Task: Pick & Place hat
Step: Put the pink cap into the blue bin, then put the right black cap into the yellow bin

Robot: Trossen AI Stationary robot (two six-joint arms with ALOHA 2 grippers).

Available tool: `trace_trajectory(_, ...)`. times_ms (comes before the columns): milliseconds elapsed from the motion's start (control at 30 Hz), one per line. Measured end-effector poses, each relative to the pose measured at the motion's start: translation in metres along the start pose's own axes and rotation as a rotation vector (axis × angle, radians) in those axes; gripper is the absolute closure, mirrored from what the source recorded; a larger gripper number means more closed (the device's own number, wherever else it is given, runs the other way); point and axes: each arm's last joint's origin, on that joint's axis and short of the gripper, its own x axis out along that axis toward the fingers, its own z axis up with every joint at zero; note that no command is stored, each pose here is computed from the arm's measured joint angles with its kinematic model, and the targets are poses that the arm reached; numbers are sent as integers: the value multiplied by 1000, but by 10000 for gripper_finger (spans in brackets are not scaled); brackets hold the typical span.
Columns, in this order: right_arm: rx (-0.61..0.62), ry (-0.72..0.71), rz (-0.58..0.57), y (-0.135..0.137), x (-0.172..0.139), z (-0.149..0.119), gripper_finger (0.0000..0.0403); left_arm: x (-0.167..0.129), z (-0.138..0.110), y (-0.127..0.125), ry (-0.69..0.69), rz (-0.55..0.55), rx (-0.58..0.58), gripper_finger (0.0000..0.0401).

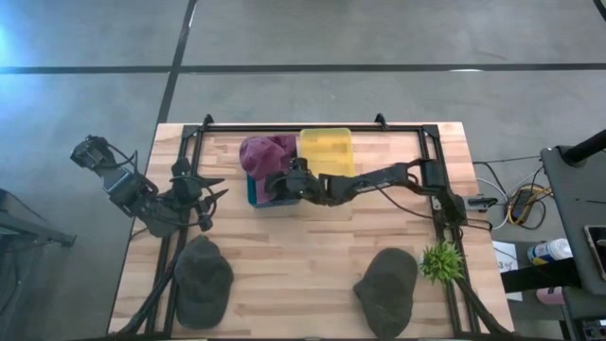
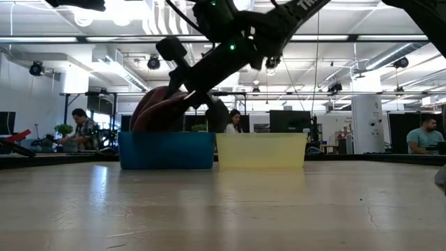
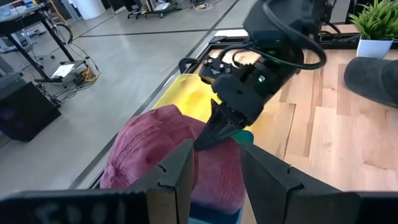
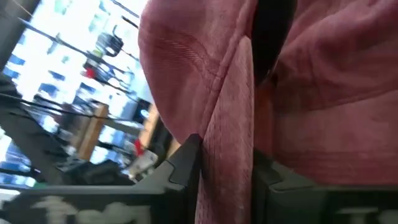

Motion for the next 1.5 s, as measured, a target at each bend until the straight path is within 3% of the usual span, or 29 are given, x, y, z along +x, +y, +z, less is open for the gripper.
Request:
trace_trajectory(200, -112, 82, -172, 12, -10, 12, 290, 1, -2, 0, -9, 24, 6, 275)
trace_trajectory(533, -512, 289, -332, 35, -28, 27, 261, 13, -13, -3, 4, 78, -46, 275)
trace_trajectory(633, -518, 356, -377, 28, -27, 29, 262, 16, -10, -1, -1, 98, -71, 275)
trace_trajectory(833, -382, 409, -426, 11, -24, 29, 260, 25, -1, -6, -28, 45, -69, 275)
trace_trajectory(1000, -440, 443, -418, 10, -25, 30, 237, 47, -6, -13, 7, -44, -41, 275)
trace_trajectory(1300, -582, 583, -520, -4, -35, 24, 133, 85, -9, -14, 62, -51, -6, 275)
trace_trajectory(1500, -682, 600, -490, 0, -40, 25, 59, 113, -12, -12, 136, -72, 33, 275)
